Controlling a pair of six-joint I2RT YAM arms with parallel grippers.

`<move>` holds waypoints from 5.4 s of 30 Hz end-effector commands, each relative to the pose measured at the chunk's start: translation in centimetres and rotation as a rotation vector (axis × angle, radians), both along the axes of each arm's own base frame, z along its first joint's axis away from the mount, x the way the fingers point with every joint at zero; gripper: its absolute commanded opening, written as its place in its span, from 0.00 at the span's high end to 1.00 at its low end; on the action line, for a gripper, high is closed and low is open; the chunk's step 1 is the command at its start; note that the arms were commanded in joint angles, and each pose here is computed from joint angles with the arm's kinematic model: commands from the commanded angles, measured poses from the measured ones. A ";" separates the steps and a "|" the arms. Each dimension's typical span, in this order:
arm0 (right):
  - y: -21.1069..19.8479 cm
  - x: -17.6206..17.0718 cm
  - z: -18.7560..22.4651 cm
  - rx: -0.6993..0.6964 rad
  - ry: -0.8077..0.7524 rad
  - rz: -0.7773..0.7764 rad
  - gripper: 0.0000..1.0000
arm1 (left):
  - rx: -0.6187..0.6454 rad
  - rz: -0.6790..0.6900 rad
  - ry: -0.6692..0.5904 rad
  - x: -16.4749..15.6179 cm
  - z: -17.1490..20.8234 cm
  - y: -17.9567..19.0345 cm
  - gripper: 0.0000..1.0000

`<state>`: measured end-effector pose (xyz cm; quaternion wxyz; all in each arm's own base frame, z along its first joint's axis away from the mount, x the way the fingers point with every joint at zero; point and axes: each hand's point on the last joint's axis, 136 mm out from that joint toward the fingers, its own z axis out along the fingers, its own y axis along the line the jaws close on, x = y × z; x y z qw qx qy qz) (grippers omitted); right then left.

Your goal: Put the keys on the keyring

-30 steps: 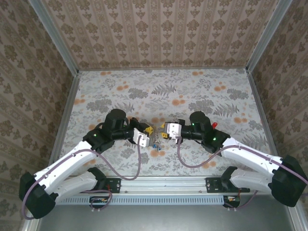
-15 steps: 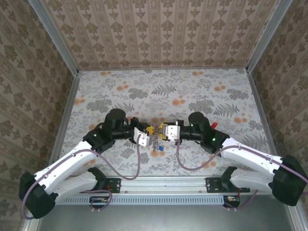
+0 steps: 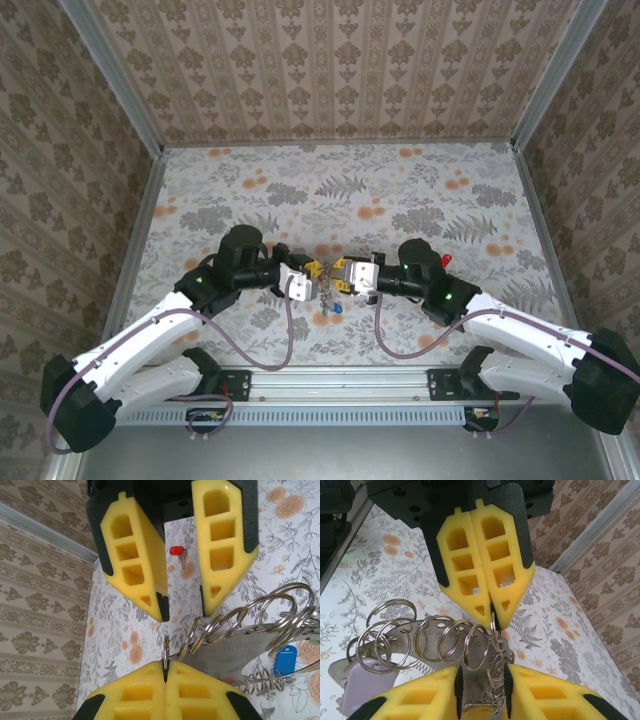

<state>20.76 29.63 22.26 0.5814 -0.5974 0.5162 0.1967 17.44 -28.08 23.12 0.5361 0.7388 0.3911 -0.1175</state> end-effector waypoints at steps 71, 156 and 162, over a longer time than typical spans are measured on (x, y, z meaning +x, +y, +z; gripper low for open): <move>0.5 1.4 5.3 0.225 -0.127 -0.046 1.00 | -0.159 0.013 0.021 -0.5 4.9 -0.3 0.63; 1.3 -0.7 6.8 0.177 -0.316 0.079 0.76 | -0.160 -0.062 0.141 -1.2 5.3 -0.9 1.00; -0.7 -0.6 5.5 0.112 -0.289 0.032 0.70 | -0.188 0.006 0.215 0.0 5.8 -0.4 1.00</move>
